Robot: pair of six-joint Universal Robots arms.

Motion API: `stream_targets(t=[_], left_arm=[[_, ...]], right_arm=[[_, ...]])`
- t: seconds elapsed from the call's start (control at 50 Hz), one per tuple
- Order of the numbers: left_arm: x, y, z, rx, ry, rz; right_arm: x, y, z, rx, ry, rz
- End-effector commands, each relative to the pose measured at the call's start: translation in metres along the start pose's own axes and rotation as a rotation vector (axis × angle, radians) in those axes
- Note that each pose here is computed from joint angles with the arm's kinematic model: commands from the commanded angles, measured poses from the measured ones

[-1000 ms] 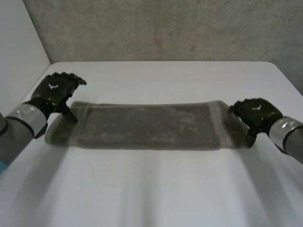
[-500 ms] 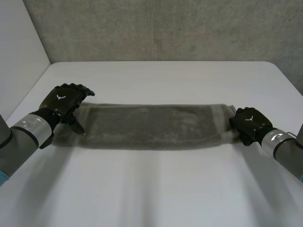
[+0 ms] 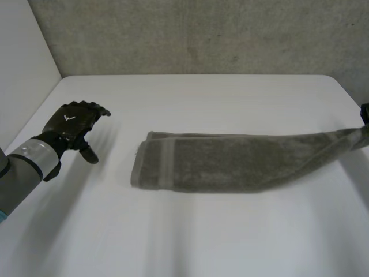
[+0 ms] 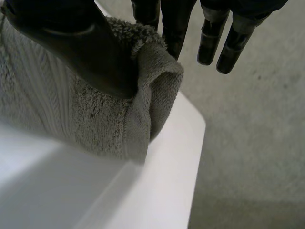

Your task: Fold the towel.

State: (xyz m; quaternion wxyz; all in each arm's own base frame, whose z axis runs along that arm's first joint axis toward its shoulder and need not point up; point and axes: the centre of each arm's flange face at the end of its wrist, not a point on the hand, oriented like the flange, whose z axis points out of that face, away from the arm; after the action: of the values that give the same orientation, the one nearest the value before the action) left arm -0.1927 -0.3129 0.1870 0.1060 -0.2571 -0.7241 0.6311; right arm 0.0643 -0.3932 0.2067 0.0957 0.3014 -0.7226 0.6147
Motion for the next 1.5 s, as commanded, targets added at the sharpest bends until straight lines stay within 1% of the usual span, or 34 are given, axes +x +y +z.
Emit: stream_targets(t=[0.02,0.04,0.08,0.1,0.14,0.16,0.18,0.2,0.22,0.24,0.26,0.3,0.32,0.36,0.46,0.52,0.6,0.64,0.66,0.7,0.72,0.76,0.78,0.82,0.88,0.98,1.0,1.04,1.06,1.14,1.2,1.32,1.36,1.5], left_arm=[[-0.001,-0.001,0.001,0.01,-0.004,0.007],[-0.001,-0.001,0.001,0.01,-0.004,0.007],[-0.003,-0.002,0.002,0.018,-0.011,0.011],[-0.003,-0.002,0.002,0.018,-0.011,0.011],[-0.003,-0.002,0.002,0.018,-0.016,0.012],[-0.003,-0.002,0.002,0.018,-0.016,0.012],[-0.003,-0.002,0.002,0.018,-0.017,0.012],[-0.003,-0.002,0.002,0.018,-0.017,0.012],[-0.003,-0.001,0.002,0.017,-0.017,0.011],[-0.003,-0.001,0.002,0.016,-0.018,0.011],[-0.003,-0.001,0.002,0.016,-0.018,0.011],[-0.003,0.0,0.002,0.013,-0.018,0.01],[-0.003,0.0,0.002,0.013,-0.018,0.01],[-0.003,0.0,0.002,0.013,-0.019,0.01],[-0.003,-0.001,0.002,0.016,-0.018,0.011],[-0.003,-0.002,0.002,0.019,-0.019,0.013],[0.0,-0.005,0.003,0.029,-0.011,0.018],[0.0,-0.01,0.005,0.043,-0.01,0.019],[0.0,-0.01,0.005,0.043,-0.01,0.019],[0.006,-0.018,0.007,0.066,0.008,0.024],[0.006,-0.018,0.007,0.066,0.008,0.024],[0.024,-0.028,0.008,0.098,0.054,0.041],[0.024,-0.028,0.008,0.098,0.054,0.041],[0.041,-0.037,0.007,0.125,0.102,0.038],[0.051,-0.041,0.007,0.139,0.126,0.023],[0.088,-0.052,0.001,0.155,0.23,-0.077],[0.088,-0.052,0.001,0.155,0.231,-0.077],[0.104,-0.048,-0.002,0.139,0.278,-0.106],[0.104,-0.048,-0.002,0.138,0.278,-0.106],[0.135,-0.037,-0.002,0.115,0.359,-0.108],[0.148,-0.026,0.003,0.089,0.387,-0.106],[0.155,-0.007,0.017,0.044,0.358,-0.104],[0.152,0.003,0.029,0.028,0.307,-0.079],[0.147,0.015,0.046,0.021,0.25,0.01]], right_arm=[[-0.07,-0.096,-0.013,0.203,-0.149,-0.059],[-0.07,-0.096,-0.013,0.203,-0.149,-0.059],[-0.127,-0.133,-0.027,0.289,-0.249,-0.069],[-0.128,-0.133,-0.027,0.289,-0.25,-0.069],[-0.194,-0.156,-0.044,0.355,-0.367,-0.102],[-0.195,-0.156,-0.044,0.355,-0.368,-0.103],[-0.227,-0.165,-0.055,0.39,-0.422,-0.119],[-0.228,-0.165,-0.055,0.39,-0.422,-0.119],[-0.258,-0.17,-0.067,0.411,-0.476,-0.134],[-0.285,-0.17,-0.076,0.423,-0.523,-0.15],[-0.286,-0.17,-0.076,0.423,-0.523,-0.15],[-0.331,-0.161,-0.088,0.436,-0.597,-0.182],[-0.331,-0.161,-0.088,0.436,-0.597,-0.183],[-0.365,-0.147,-0.093,0.433,-0.65,-0.211],[-0.39,-0.127,-0.092,0.397,-0.665,-0.261],[-0.388,-0.127,-0.093,0.388,-0.641,-0.269],[-0.369,-0.145,-0.096,0.407,-0.592,-0.237],[-0.346,-0.162,-0.103,0.422,-0.558,-0.176],[-0.346,-0.162,-0.103,0.422,-0.558,-0.176],[-0.311,-0.172,-0.1,0.415,-0.498,-0.096],[-0.311,-0.172,-0.1,0.415,-0.498,-0.096],[-0.28,-0.172,-0.099,0.386,-0.451,-0.028],[-0.28,-0.172,-0.099,0.386,-0.45,-0.028],[-0.257,-0.161,-0.096,0.336,-0.413,0.022],[-0.247,-0.151,-0.092,0.294,-0.392,0.038],[-0.224,-0.097,-0.078,0.128,-0.353,0.058],[-0.224,-0.097,-0.078,0.128,-0.353,0.058],[-0.219,-0.076,-0.076,0.077,-0.374,0.065],[-0.219,-0.076,-0.076,0.077,-0.374,0.065],[-0.216,-0.053,-0.076,0.046,-0.413,0.065],[-0.22,-0.046,-0.079,0.043,-0.435,0.064],[-0.227,-0.041,-0.079,0.054,-0.444,0.063],[-0.229,-0.038,-0.077,0.063,-0.441,0.059],[-0.232,-0.032,-0.071,0.085,-0.413,0.05]])
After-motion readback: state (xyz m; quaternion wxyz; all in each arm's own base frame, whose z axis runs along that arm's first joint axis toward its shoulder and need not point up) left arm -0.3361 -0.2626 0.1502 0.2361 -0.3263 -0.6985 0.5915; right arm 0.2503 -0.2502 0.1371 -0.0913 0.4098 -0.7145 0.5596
